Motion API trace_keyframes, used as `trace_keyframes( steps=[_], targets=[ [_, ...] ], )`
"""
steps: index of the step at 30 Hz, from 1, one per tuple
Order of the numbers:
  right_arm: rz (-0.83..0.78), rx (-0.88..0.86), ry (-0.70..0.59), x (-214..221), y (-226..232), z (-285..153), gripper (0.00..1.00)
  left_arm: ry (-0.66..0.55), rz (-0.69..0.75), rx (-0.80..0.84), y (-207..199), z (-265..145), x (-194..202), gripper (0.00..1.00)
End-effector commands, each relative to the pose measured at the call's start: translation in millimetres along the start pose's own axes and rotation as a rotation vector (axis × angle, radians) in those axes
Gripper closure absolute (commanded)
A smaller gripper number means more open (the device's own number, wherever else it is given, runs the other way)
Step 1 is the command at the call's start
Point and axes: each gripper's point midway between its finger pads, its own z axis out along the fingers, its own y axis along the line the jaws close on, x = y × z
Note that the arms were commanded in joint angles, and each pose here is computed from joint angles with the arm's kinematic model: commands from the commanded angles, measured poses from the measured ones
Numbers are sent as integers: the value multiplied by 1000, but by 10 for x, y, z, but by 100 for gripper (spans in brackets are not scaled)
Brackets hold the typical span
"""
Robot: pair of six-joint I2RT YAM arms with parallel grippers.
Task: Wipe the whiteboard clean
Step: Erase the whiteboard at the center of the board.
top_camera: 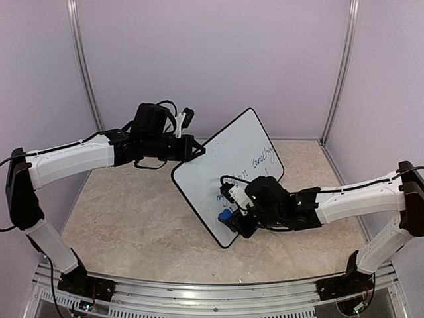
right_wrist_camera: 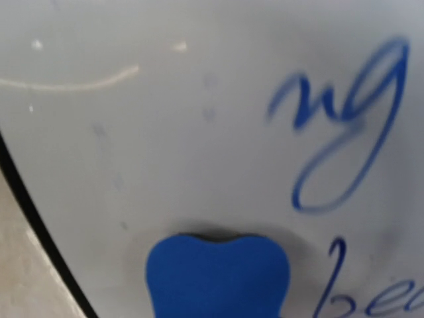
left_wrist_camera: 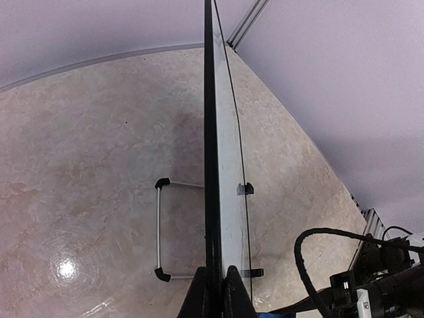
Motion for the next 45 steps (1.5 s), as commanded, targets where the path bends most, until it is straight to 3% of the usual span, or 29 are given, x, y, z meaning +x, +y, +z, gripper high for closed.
trace_keyframes(
  steps=[1,14,22,35,41,45],
  targets=[
    [28,1,30,124,-4,-63,71,-80,80,19,-131,-94,-203,100],
    [-86,-40,-157,-842,203,-180,71,-77,81,17,-127,-80,-193,100],
    [-58,-51,-47,-414,194,98,71,-75,84,15,-124,-81,-188,100],
    [6,-57,36,76,256,-23,72,-72,81,25,-152,-68,-174,100],
    [-4,-19,17,-6,192,-111,71,-72,82,25,-159,-73,-176,100],
    [-35,33,-58,-343,62,-276,71,-72,82,28,-167,-76,-177,100]
  ],
)
